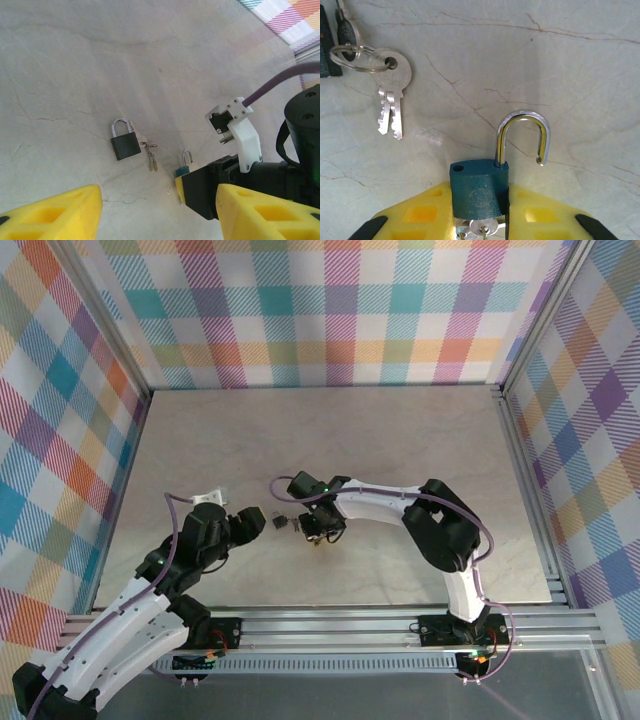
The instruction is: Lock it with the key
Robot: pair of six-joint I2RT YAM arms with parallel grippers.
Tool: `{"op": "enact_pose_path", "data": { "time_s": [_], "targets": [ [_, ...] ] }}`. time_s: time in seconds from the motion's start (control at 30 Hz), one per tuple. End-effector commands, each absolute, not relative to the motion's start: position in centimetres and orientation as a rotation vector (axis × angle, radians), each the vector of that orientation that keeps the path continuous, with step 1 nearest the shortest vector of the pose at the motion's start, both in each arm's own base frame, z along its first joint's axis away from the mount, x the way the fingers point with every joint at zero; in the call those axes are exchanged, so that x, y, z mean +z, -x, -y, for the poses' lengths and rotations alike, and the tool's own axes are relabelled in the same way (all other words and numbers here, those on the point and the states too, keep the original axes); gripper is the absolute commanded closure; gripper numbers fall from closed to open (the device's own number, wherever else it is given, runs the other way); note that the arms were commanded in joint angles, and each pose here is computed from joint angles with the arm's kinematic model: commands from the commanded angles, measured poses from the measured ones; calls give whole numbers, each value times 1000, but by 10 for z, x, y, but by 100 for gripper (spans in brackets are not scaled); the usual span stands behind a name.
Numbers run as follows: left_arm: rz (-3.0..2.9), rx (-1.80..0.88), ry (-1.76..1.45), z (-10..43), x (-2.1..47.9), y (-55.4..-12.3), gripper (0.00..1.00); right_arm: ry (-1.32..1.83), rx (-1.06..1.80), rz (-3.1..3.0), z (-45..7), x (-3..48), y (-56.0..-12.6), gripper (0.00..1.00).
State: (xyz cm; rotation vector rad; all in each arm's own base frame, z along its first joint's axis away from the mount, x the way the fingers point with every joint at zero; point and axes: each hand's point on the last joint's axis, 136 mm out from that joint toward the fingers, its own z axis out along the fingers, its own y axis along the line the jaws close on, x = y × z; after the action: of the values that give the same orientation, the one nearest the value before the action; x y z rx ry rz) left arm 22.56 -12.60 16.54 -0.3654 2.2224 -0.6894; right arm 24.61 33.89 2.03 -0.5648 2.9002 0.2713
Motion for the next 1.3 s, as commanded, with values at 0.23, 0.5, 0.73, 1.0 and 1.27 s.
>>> {"op": "enact_pose_path", "data": {
  "time_s": [0.23,0.5,0.73,1.0,1.27],
  "targets": [
    [-2210,-813,407,148,158,-240,38,623,376,-2711,-312,44,-260,81],
    [-2224,-885,415,177,153,-261,38,712,563,-2560,-317,69,-246,81],
    [-2252,-934,393,208,145,-283,38,755,668,-2468,-319,84,-236,81],
    [-2295,-955,400,231,141,-299,39,777,674,-2461,-318,82,-233,80],
    [-2208,-756,410,182,169,-286,39,847,673,-2500,-331,71,-235,52]
  ]
}}
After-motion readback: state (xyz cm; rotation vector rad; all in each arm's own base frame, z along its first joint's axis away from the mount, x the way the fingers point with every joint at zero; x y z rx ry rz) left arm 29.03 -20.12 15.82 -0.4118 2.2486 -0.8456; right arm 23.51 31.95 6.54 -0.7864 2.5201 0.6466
